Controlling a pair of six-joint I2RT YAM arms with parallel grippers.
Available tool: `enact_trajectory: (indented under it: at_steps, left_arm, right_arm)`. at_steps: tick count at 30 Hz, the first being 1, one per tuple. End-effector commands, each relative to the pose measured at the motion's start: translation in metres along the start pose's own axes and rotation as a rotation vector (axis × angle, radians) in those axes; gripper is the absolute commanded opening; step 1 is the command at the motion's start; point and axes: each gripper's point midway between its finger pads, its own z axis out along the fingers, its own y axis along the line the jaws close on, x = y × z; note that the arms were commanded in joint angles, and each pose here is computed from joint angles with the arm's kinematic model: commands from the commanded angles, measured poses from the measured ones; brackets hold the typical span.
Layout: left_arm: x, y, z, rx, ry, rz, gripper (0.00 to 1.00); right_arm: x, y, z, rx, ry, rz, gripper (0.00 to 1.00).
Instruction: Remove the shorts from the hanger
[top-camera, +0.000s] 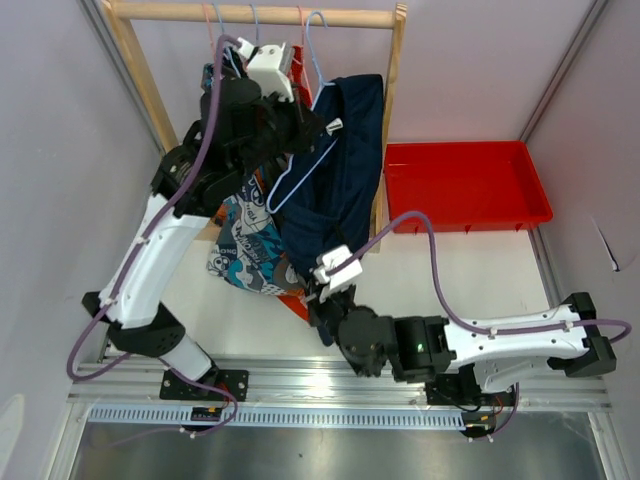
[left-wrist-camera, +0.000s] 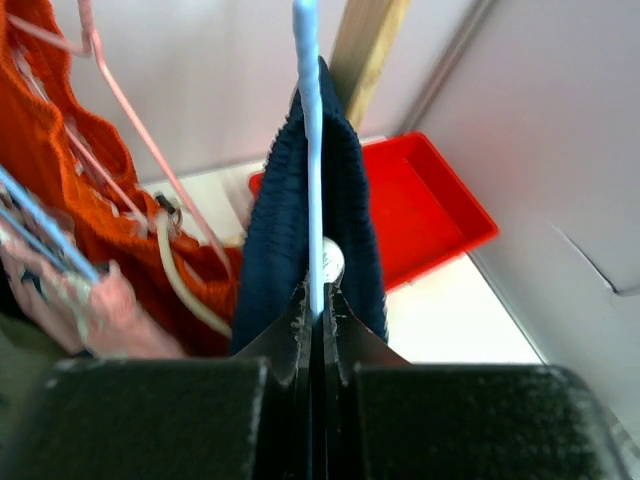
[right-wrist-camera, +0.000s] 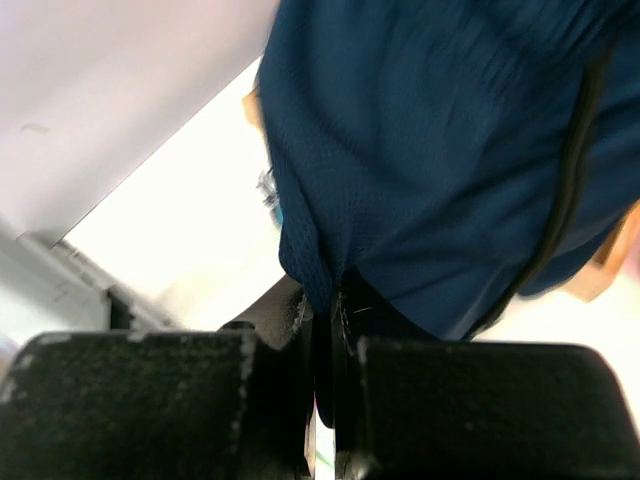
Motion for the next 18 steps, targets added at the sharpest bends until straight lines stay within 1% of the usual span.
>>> enact_trajectory:
  at_steps: [1, 2, 4, 5, 6, 7, 8, 9, 10, 12, 14, 15, 16, 18]
  left_arm:
    - [-0.039, -0.016, -0.06, 0.141, -0.105, -0.08, 0.0]
    - [-0.024, -0.023, -0.078, 0.192, -0.064, -0.081, 0.0]
    - [0.021, -0.02, -0.082, 0.189, 0.054, -0.075, 0.0]
    - [0.032, -0.024, -0.101, 0.22, 0.075, -0.075, 0.0]
    - [0.039, -0.026, -0.11, 0.235, 0.093, -0.085, 0.0]
    - [0.055, -0.025, -0.115, 0.241, 0.135, -0.084, 0.0]
    - [0.067, -0.033, -0.127, 0.295, 0.183, -0.088, 0.0]
    - [0.067, -0.034, -0.145, 0.329, 0.185, -0.099, 0.0]
    - [0.087, -0.035, -0.147, 0.342, 0.243, -0.109, 0.0]
    - [0.096, -0.041, -0.17, 0.42, 0.275, -0.122, 0.0]
    - [0.102, -0.043, -0.182, 0.456, 0.288, -0.127, 0.0]
    - [0.104, -0.04, -0.187, 0.457, 0.286, -0.118, 0.0]
    - [0.102, -0.037, -0.196, 0.46, 0.265, -0.113, 0.0]
    - [0.103, -0.026, -0.2, 0.43, 0.24, -0.09, 0.0]
  right_arm:
    - [-0.054, -0.022, 0.006, -0.036, -0.092, 0.082, 0.0]
    - [-0.064, -0.043, 0.016, 0.014, -0.113, 0.071, 0.0]
    - [-0.085, -0.063, 0.019, 0.036, -0.147, 0.079, 0.0]
    - [-0.099, -0.083, 0.02, 0.065, -0.175, 0.072, 0.0]
    - [-0.108, -0.092, 0.019, 0.08, -0.191, 0.072, 0.0]
    - [-0.119, -0.103, 0.017, 0.098, -0.211, 0.08, 0.0]
    - [-0.131, -0.116, 0.011, 0.114, -0.234, 0.092, 0.0]
    - [-0.136, -0.129, 0.01, 0.142, -0.24, 0.078, 0.0]
    - [-0.144, -0.138, 0.006, 0.159, -0.254, 0.083, 0.0]
    - [-0.156, -0.161, -0.007, 0.207, -0.275, 0.088, 0.0]
    - [-0.158, -0.176, -0.018, 0.24, -0.275, 0.083, 0.0]
    - [-0.166, -0.189, -0.03, 0.26, -0.298, 0.11, 0.0]
    - [-0.171, -0.199, -0.036, 0.284, -0.311, 0.104, 0.0]
    - [-0.19, -0.213, -0.049, 0.303, -0.372, 0.126, 0.0]
